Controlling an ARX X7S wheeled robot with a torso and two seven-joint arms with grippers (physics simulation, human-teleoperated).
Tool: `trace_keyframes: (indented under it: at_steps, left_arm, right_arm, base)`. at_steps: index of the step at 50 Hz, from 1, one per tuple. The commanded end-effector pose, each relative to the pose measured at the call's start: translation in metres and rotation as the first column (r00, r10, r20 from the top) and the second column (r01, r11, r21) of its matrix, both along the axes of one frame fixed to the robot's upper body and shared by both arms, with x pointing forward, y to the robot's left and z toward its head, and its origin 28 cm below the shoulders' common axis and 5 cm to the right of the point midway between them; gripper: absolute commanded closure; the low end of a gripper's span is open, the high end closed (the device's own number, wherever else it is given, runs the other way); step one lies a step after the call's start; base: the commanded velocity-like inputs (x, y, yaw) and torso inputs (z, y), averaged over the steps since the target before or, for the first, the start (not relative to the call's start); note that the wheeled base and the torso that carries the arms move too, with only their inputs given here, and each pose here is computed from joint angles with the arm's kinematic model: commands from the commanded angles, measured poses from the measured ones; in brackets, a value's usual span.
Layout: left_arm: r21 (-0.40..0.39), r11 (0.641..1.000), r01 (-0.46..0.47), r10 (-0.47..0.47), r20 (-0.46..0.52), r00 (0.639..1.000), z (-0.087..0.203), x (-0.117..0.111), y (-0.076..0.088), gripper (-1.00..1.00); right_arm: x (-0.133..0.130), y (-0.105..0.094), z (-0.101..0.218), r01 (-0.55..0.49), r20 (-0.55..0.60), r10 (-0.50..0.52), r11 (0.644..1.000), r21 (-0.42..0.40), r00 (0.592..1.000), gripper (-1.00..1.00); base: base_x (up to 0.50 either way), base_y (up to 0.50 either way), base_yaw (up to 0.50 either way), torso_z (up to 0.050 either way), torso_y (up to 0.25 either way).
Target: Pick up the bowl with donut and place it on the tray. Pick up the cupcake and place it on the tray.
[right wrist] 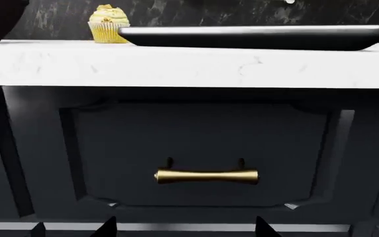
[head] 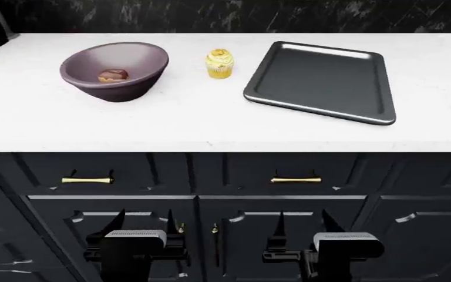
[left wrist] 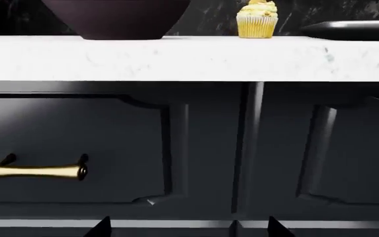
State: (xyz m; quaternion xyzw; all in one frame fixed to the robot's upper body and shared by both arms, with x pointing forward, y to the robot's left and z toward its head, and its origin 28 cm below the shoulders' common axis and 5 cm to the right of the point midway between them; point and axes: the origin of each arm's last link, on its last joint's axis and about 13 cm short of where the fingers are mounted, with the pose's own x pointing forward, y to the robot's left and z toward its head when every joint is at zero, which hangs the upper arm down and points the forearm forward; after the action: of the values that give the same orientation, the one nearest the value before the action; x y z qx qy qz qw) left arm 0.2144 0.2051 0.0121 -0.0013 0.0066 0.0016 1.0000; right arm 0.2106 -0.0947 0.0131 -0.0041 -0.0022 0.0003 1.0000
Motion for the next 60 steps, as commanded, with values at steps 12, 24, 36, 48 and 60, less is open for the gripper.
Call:
trace_keyframes:
  at_steps: [12,24,36,48,60]
  left_arm:
    - [0.003,1.0,-0.003,0.003,0.0,1.0,0.0001,-0.0002,-0.0001,-1.0]
    - [0.011,1.0,-0.003,0.003,-0.001,1.0,-0.0001,-0.0005,0.0,-1.0]
    - [0.02,1.0,0.001,-0.001,0.003,1.0,0.0,-0.0008,-0.0001,-1.0]
    - [0.008,1.0,0.002,-0.002,0.011,1.0,0.0006,-0.0005,-0.0003,-1.0]
    - [0.016,1.0,0.004,-0.004,0.006,1.0,0.0003,-0.0007,-0.0004,-1.0]
  right_arm:
    - [-0.0001,0.0005,-0.0003,-0.002,0.0,0.002,1.0,-0.003,1.0,-1.0]
    - [0.0003,0.0005,-0.0005,0.0,-0.003,0.0,1.0,-0.002,1.0,-1.0]
    - [0.0005,0.0002,-0.0004,0.005,-0.004,-0.005,1.0,0.01,1.0,-1.0]
    - [0.0006,0.0003,-0.0009,0.008,-0.01,-0.008,1.0,0.005,1.0,-1.0]
    - [0.0006,0.0002,-0.0007,0.01,-0.01,-0.01,1.0,0.005,1.0,-1.0]
  base:
    - [0.0,0.41,0.0,0.0,0.0]
    - [0.0,0.41,0.0,0.0,0.0]
    - [0.0,0.14,0.0,0.0,0.0]
    - [0.0,0.0,0.0,0.046,0.0]
    - [0.0,0.0,0.0,0.05,0.0]
